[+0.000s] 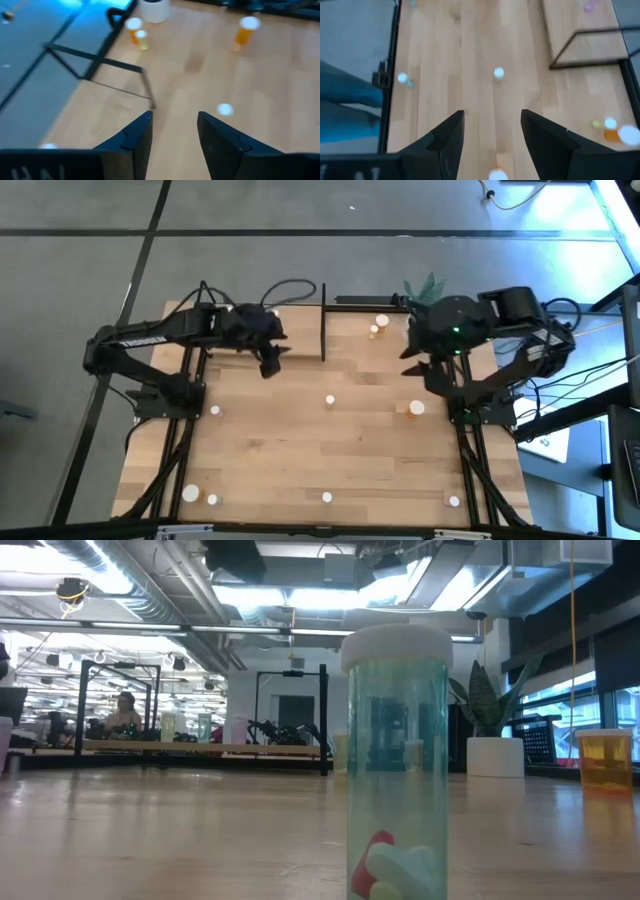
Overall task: Pick and place medicine bottles onto shelf by color
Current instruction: Put the middle orange pill bottle on the shelf
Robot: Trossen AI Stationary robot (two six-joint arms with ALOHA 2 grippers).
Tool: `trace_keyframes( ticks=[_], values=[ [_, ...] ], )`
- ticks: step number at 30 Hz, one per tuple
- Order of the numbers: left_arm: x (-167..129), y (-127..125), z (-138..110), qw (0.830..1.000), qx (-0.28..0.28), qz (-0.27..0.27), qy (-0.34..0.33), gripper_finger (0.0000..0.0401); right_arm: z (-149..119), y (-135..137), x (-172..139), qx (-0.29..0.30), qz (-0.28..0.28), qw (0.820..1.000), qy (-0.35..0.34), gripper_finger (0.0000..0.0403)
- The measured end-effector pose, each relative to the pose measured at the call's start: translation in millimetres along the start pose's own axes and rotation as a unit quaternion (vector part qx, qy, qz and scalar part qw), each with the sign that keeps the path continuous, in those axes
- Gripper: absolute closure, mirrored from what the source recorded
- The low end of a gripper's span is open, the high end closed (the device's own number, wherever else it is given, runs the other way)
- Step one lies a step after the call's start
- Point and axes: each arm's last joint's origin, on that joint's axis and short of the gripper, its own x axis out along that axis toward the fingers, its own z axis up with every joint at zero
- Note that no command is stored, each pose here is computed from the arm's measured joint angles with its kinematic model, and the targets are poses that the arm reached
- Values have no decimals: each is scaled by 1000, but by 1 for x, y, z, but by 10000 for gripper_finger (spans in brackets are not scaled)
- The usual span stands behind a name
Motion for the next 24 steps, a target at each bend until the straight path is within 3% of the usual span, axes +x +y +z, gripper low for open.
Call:
trace_keyframes(
  ticks=[7,11,18,24],
  values=[
    [-9,-37,-2,998,-3,-62,-22,253,-48,1,-1,0,9,999,43,205],
    [-15,-56,-2,994,-2,-97,-40,253,-69,9,9,-14,53,995,85,205],
    [-24,-78,-4,988,36,-133,-64,253,-87,25,38,-18,58,986,156,205],
    [-25,-83,-4,983,81,-144,-75,253,-94,29,57,7,37,984,173,205]
  ],
)
